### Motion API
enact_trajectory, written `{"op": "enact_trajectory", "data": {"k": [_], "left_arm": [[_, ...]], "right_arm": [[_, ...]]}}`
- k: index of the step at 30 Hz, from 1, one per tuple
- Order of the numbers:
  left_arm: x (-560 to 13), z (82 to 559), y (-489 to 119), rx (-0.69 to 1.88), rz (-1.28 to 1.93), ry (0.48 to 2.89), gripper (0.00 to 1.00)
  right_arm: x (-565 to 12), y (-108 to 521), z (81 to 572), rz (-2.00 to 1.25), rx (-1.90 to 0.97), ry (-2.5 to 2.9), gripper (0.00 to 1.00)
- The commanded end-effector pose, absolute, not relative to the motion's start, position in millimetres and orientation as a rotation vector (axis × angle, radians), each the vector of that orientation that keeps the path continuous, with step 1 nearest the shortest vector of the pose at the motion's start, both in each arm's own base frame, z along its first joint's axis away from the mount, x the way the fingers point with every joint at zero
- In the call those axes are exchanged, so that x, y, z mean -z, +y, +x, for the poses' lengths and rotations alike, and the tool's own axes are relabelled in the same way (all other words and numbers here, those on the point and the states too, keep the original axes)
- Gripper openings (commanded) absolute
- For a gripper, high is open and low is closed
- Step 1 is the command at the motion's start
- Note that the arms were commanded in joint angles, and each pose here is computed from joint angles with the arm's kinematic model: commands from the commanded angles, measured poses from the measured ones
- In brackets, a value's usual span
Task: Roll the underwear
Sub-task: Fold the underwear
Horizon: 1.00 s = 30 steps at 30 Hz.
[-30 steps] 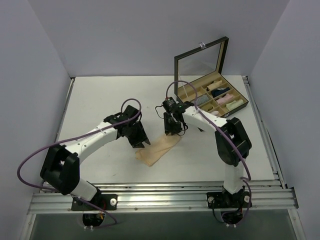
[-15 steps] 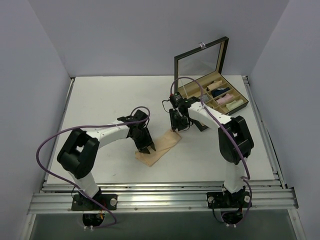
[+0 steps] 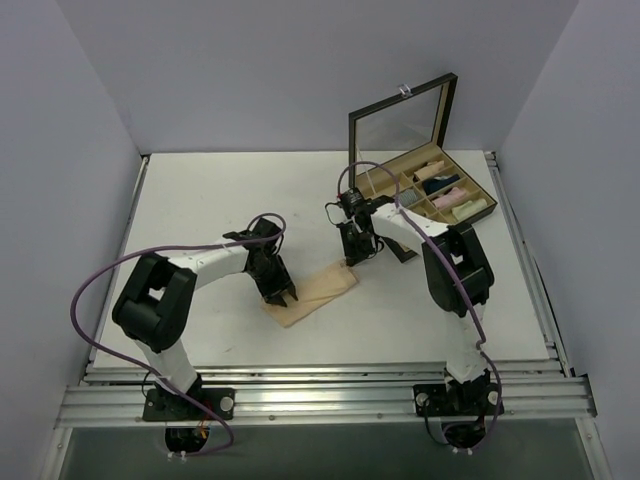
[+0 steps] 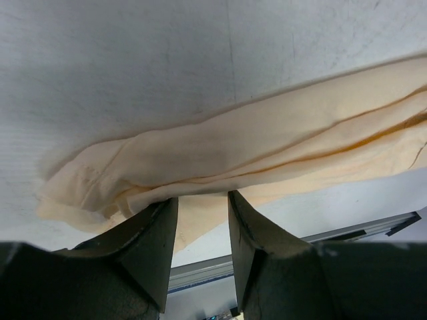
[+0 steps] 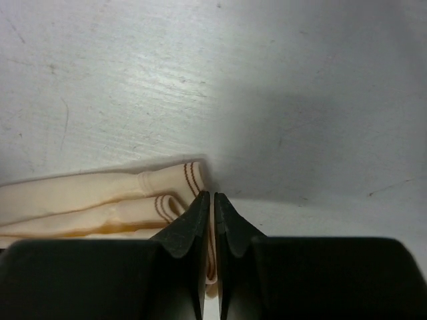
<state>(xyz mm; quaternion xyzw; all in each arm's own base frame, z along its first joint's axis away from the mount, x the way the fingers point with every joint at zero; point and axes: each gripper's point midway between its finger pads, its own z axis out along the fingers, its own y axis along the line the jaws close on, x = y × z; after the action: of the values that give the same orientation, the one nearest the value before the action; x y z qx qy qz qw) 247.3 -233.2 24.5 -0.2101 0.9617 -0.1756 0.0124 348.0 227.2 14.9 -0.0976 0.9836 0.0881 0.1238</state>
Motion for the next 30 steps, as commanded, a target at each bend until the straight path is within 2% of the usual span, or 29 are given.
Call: {"op": "enact_trajectory", "data": {"k": [1, 3, 8, 14, 19, 25, 30], "left_arm": [[-15, 250, -213, 0.472, -0.631, 3.01, 0.45], [-14, 256, -207, 0.478, -0.627, 3.016, 0.45], [-23, 274, -196, 0.508, -0.509, 3.024, 0.45], [-77, 299, -216, 0.664, -0.451, 2.937, 0.46], [-103, 304, -229, 0.773, -0.494, 2.869, 0.47], [-79, 297, -231, 0.778, -0.509, 2.92, 0.47], [-46, 300, -216, 0.673, -0.586, 2.955, 0.47]], "right_arm": [[-12, 220, 345, -0.23, -0.283, 2.89, 0.03], [-13, 214, 345, -0.185, -0.267, 2.886, 0.0], [-16, 211, 337, -0.098, -0.282, 2.885, 0.0], [-60, 211, 343, -0.126, -0.295, 2.818, 0.0], [-82, 228, 315, -0.217, -0.419, 2.848, 0.0], [-81, 252, 283, -0.292, -0.471, 2.876, 0.0], [-51, 256, 289, -0.282, -0.407, 2.932, 0.0]]}}
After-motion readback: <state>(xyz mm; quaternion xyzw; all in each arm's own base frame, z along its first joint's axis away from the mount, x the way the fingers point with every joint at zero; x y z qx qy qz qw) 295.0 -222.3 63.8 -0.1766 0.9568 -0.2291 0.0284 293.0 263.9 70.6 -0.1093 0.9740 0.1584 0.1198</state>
